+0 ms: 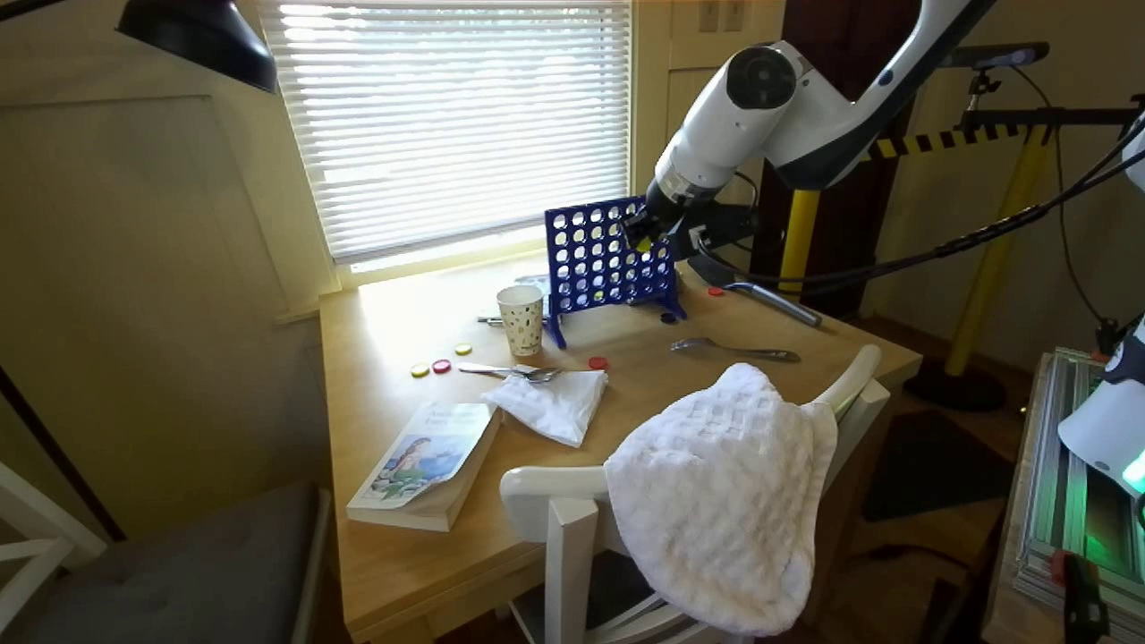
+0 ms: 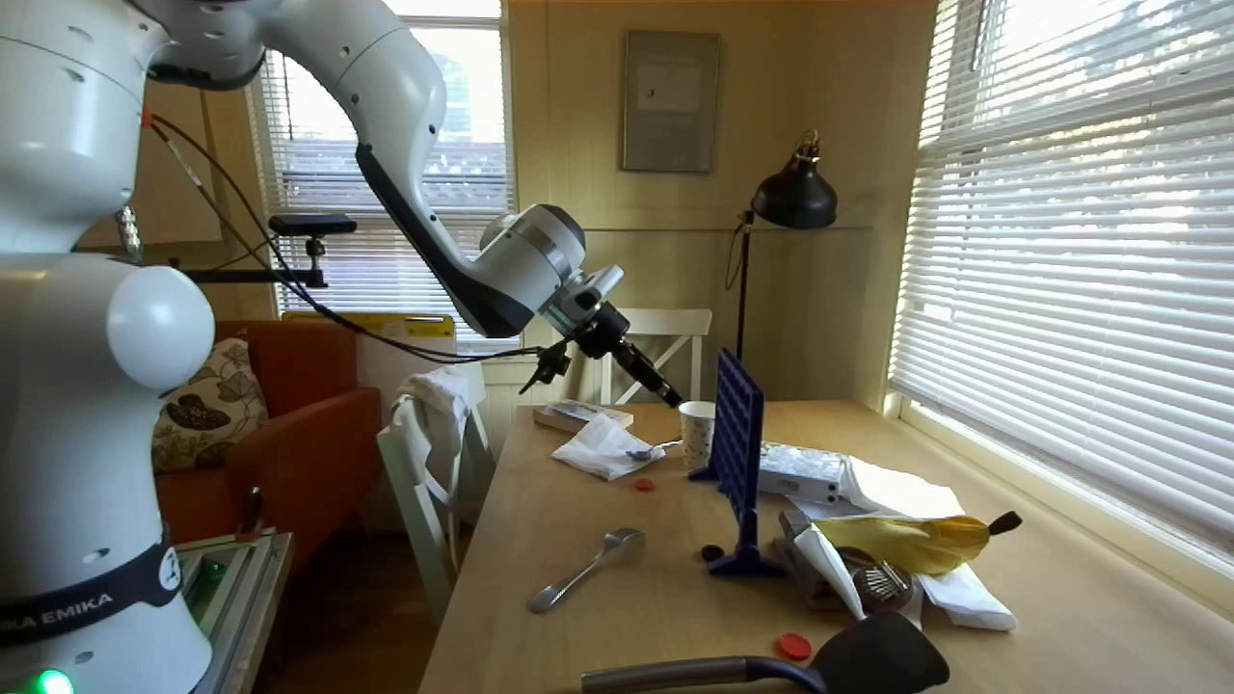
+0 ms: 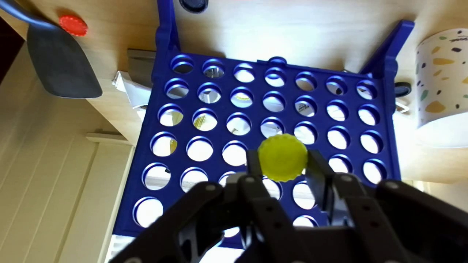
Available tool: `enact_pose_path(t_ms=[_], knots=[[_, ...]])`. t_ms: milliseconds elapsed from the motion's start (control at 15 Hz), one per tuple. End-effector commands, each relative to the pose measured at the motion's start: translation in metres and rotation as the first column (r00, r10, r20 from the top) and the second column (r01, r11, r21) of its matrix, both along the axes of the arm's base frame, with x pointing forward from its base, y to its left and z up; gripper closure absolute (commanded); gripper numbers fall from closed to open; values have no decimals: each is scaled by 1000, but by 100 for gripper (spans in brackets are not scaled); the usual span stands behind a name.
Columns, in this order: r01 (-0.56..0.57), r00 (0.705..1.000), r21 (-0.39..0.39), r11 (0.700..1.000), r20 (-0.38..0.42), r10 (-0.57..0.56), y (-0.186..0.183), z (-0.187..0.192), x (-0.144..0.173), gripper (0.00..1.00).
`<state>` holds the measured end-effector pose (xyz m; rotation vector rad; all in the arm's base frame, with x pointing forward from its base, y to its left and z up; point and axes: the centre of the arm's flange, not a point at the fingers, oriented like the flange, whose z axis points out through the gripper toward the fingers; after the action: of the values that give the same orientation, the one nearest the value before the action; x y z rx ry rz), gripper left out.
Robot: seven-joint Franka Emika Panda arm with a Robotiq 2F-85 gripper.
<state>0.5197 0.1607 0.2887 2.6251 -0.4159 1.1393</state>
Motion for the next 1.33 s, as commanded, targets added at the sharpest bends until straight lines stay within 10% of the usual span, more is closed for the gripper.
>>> enact_pose_path(t_ms=[0,67,133,1267], knots=[[0,1000,0,1000,0,0,0,0,0,64],[0,1000,0,1000,0,0,0,0,0,64],[0,1000,0,1000,0,0,0,0,0,89],[26,924,-42,999,383,-8,12,63,64,89]])
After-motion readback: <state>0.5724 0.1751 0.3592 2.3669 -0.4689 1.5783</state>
